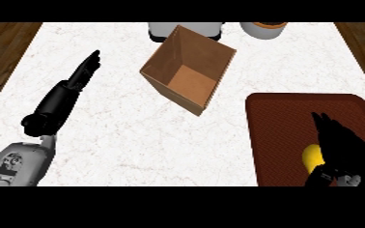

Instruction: Pick the lemon from the tray and place it in the cardboard box

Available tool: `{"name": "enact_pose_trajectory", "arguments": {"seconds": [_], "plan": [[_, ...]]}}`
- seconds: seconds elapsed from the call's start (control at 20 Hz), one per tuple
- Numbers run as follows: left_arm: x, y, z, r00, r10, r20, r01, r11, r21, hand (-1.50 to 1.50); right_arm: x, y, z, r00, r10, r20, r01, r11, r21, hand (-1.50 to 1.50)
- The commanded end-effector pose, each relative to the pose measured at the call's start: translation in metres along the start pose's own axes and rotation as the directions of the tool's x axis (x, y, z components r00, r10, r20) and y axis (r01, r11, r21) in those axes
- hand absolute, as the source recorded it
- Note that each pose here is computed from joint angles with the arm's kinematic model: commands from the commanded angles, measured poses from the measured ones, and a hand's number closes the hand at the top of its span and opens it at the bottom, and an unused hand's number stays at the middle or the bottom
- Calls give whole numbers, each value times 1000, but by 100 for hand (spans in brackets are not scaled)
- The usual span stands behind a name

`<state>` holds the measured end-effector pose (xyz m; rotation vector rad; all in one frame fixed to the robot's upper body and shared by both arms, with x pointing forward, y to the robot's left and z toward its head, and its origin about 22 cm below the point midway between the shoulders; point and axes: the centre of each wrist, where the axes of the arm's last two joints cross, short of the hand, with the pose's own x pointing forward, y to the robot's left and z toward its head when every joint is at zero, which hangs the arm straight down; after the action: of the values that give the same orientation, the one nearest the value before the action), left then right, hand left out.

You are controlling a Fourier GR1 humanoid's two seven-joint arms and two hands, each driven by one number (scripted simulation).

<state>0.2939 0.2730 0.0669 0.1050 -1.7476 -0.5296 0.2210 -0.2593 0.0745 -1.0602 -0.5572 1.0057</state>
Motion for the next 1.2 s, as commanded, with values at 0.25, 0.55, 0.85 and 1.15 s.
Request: {"name": "enact_pose_trajectory", "arguments": {"seconds": [0.25,0.55,0.85,1.15], "plan": [[11,1,10,1000,2,2,-2,1000,-2,0,9,23,-17,999,-9,-52,12,999,49,-150],[-11,-3,8,1000,7,-10,-7,1000,-4,0,-2,26,-30,993,37,-112,-30,998,62,-150],[1,-2,1,1000,11,-12,-11,1000,-10,0,-22,49,-39,993,19,-113,-11,998,67,-150],[16,-4,-5,1000,8,-1,-8,1000,7,0,-37,54,-43,999,54,-5,-53,995,83,150]]}}
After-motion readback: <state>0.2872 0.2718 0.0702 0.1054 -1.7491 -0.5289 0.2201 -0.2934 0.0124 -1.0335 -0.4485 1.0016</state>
